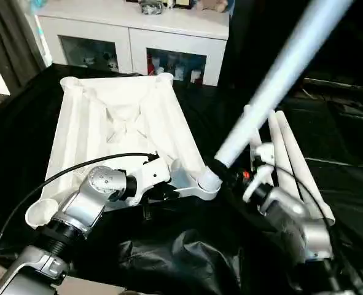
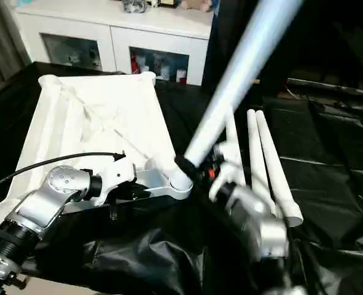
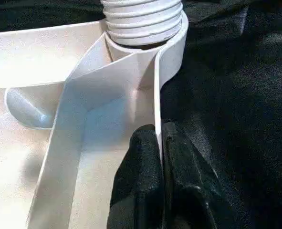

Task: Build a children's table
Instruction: Insert table leg to table base

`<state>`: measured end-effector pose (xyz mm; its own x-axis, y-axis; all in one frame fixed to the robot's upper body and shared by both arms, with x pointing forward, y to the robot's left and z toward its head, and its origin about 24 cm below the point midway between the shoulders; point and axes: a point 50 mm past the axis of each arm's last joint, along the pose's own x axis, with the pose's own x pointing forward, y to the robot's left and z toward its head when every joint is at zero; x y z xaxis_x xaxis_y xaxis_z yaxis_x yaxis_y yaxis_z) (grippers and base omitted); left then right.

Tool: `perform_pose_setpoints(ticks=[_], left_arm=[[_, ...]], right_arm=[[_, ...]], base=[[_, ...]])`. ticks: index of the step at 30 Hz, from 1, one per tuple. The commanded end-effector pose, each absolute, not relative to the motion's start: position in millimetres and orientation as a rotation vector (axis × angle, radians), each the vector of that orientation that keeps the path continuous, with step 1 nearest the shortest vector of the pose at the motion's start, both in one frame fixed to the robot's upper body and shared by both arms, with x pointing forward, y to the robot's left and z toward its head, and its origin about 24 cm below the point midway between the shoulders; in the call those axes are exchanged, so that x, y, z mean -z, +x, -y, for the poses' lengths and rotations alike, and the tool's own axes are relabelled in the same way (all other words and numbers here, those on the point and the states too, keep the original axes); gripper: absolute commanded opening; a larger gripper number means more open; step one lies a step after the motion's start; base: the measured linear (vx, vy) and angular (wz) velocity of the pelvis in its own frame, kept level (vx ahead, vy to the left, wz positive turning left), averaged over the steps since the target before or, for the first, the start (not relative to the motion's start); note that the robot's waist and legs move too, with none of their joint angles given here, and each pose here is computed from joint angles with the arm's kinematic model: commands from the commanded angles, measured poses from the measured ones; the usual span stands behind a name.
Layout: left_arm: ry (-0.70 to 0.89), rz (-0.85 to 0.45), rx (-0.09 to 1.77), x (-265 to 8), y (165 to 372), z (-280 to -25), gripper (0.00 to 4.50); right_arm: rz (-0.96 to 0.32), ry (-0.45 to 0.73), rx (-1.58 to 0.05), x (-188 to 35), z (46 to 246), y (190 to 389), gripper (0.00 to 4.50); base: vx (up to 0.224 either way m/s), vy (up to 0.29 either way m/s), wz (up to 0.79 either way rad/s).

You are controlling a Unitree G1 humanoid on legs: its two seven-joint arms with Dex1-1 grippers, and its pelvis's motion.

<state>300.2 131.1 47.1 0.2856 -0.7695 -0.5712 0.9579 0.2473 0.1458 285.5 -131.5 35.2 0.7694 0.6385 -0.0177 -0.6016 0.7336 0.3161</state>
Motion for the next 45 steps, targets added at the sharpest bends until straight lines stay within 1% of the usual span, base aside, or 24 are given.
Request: perform_pose_setpoints(ticks=[1,3,4,7,10,13,19,22,25,26,29,32,33,36,45], left_arm=[[0.523,-0.381,1.191,-57,307,-135,0.00],[0.527,-0.380,1.189,-57,307,-135,0.00],[0.527,-0.380,1.189,-57,307,-135,0.00],[0.533,-0.381,1.193,-56,308,-134,0.00],[0.539,-0.382,1.196,-56,308,-134,0.00],[0.550,-0.384,1.207,-55,307,-135,0.00],[0.559,-0.389,1.256,-55,303,-136,0.00],[0.558,-0.387,1.304,-56,300,-136,0.00],[0.558,-0.388,1.372,-60,296,-139,0.00],[0.558,-0.388,1.372,-60,296,-139,0.00],[0.590,-0.408,1.381,-61,297,-143,0.00],[0.593,-0.414,1.388,-62,297,-145,0.00],[0.590,-0.420,1.412,-64,297,-146,0.00],[0.593,-0.447,1.455,-67,296,-148,0.00],[0.631,-0.493,1.482,-70,297,-154,0.00]], right_arm=[[-0.298,0.232,-0.553,1,152.5,272.1,1.87],[-0.276,0.143,-0.583,1,150.0,270.9,1.87],[-0.275,0.142,-0.584,1,150.0,270.9,1.87],[-0.286,0.044,-0.637,2,148.0,270.9,1.87],[-0.289,0.005,-0.675,1,146.9,271.8,1.87],[-0.313,-0.049,-0.750,-2,145.2,275.9,1.87],[-0.364,-0.081,-0.853,-4,144.0,283.1,1.87],[-0.394,-0.073,-0.896,-3,143.7,285.1,1.87],[-0.424,-0.049,-1.004,-4,146.5,284.8,1.87],[-0.424,-0.049,-1.004,-4,146.5,284.8,1.87],[-0.437,-0.066,-1.068,-4,150.3,283.3,1.87],[-0.444,-0.071,-1.095,-4,151.8,283.0,1.87],[-0.462,-0.087,-1.146,-4,153.4,282.1,1.87],[-0.494,-0.114,-1.211,-4,155.3,281.5,1.87],[-0.537,-0.162,-1.309,-5,156.8,283.8,1.87]], base=[[0.000,0.000,0.00],[0.000,0.000,0.00],[0.000,0.000,0.00],[0.000,0.000,0.00],[0.000,0.000,0.00],[0.000,0.000,0.00],[0.000,0.000,0.00],[0.000,0.000,0.00],[0.000,0.000,0.00],[0.000,0.000,0.00],[0.000,0.000,0.00],[0.000,0.000,0.00],[0.000,0.000,0.00],[0.000,0.000,0.00],[0.000,0.000,0.00]])
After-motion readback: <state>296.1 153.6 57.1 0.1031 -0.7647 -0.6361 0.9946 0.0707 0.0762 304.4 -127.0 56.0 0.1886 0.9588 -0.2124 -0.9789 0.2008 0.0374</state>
